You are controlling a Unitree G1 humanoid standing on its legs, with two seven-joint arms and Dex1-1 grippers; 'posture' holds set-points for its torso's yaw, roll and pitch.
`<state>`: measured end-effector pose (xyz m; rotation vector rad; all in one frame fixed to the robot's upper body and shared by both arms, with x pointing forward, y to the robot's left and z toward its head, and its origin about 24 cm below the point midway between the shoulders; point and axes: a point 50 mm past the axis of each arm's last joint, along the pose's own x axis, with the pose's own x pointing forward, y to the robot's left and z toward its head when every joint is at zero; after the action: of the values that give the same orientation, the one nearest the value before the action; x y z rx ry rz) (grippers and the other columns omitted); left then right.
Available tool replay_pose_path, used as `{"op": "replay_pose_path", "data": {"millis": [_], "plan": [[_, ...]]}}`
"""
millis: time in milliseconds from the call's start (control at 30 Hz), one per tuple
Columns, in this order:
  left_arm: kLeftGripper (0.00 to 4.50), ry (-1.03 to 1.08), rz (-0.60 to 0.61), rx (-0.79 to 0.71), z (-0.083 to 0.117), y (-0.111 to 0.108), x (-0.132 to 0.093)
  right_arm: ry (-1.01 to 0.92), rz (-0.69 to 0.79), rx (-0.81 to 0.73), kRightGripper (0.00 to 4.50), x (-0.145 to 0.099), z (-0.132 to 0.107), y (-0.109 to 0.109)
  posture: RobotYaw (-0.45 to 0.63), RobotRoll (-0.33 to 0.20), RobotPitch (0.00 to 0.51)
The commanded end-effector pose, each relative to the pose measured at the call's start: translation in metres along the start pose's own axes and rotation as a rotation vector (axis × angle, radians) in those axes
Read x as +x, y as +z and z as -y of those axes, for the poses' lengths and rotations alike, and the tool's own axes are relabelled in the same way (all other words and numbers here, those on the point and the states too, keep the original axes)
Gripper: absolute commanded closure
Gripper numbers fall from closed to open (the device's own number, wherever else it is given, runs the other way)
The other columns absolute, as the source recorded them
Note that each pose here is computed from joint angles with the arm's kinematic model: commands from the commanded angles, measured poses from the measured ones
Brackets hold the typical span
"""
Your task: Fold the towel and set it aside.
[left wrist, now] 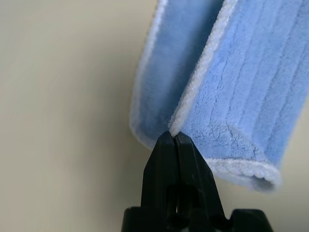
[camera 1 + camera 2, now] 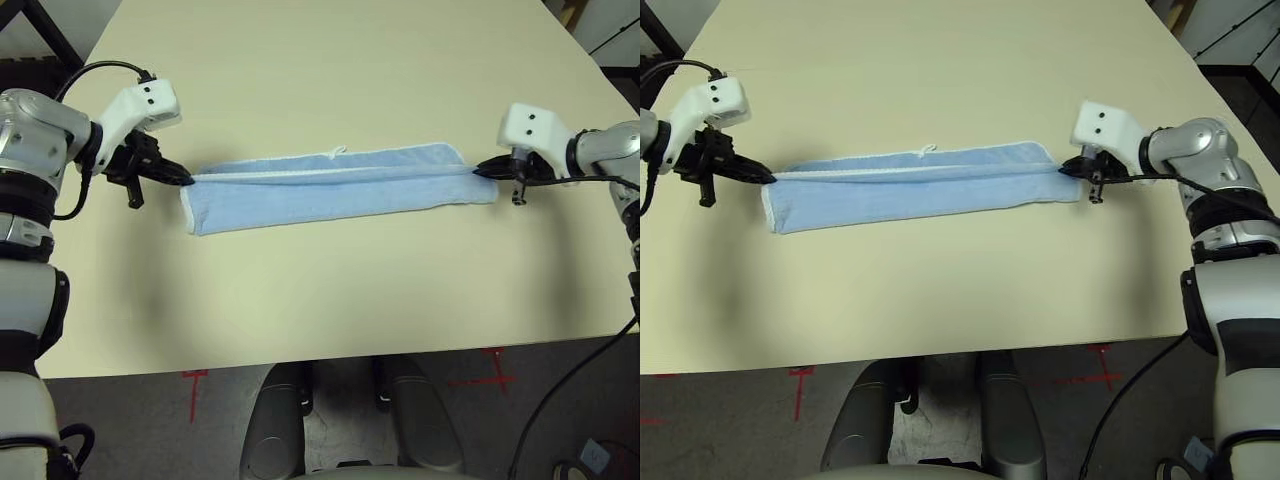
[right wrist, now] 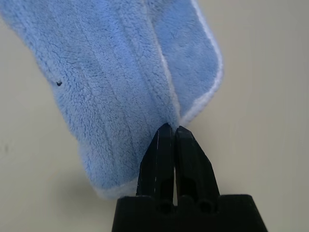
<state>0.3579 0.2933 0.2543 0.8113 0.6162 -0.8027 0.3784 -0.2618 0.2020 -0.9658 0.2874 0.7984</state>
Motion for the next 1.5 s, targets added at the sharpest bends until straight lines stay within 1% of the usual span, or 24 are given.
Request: {"op": "replay_pose_path", "data": {"millis": [33,200,433,533,633,800,1067,1100,1167,1200,1333,1367,1467,1500], "plan": [[4.49,0.066,-0.047,-0.005,-0.007,-0.005,-0.005,-0.066,-0.063,0.051,4.5,-0.003,0.0,-0.015,-0.02,0.0,0.239],[4.49,0.062,-0.072,-0.002,-0.007,-0.009,-0.006,-0.162,-0.03,0.07,4.5,-0.002,0.01,-0.006,-0.02,0.0,0.237],[4.49,0.058,-0.099,-0.007,-0.007,-0.016,-0.006,-0.245,0.01,0.075,4.5,0.005,0.019,0.01,-0.02,0.0,0.24],[4.49,0.055,-0.102,-0.012,-0.006,-0.019,-0.005,-0.258,0.003,0.063,4.5,0.008,0.02,0.014,-0.02,0.0,0.243],[4.49,0.059,-0.098,-0.016,-0.005,-0.021,-0.001,-0.227,-0.026,0.047,4.5,0.012,0.017,0.014,-0.02,0.0,0.243],[4.49,0.068,-0.093,-0.008,-0.005,-0.02,0.004,-0.195,-0.074,0.045,4.5,0.013,0.012,0.006,-0.02,0.0,0.242],[4.49,0.1,-0.081,0.029,-0.005,-0.017,0.011,-0.199,-0.084,0.052,4.5,0.016,0.01,0.004,-0.02,0.0,0.237],[4.29,0.109,-0.078,0.036,-0.005,-0.016,0.011,-0.208,-0.082,0.053,4.5,0.016,0.01,0.004,-0.02,0.0,0.237],[3.9,0.121,-0.071,0.038,-0.006,-0.016,0.011,-0.233,-0.074,0.062,3.93,0.016,0.012,0.005,-0.02,0.0,0.235],[3.55,0.128,-0.066,0.038,-0.006,-0.016,0.011,-0.25,-0.059,0.061,3.67,0.016,0.013,0.008,-0.02,0.0,0.235],[2.14,0.215,-0.05,0.061,-0.012,-0.015,0.003,-0.32,0.03,0.077,2.28,0.014,0.021,0.02,-0.02,0.0,0.233],[1.74,0.244,-0.035,0.067,-0.014,-0.013,0.0,-0.327,0.051,0.079,1.9,0.013,0.022,0.022,-0.02,0.0,0.23],[0.71,0.315,0.012,0.09,-0.019,-0.008,-0.008,-0.346,0.126,0.113,0.9,0.009,0.026,0.027,-0.02,0.0,0.23],[0.32,0.341,0.053,0.084,-0.021,-0.004,-0.012,-0.352,0.165,0.134,0.53,0.007,0.027,0.029,-0.03,0.0,0.228]]}}
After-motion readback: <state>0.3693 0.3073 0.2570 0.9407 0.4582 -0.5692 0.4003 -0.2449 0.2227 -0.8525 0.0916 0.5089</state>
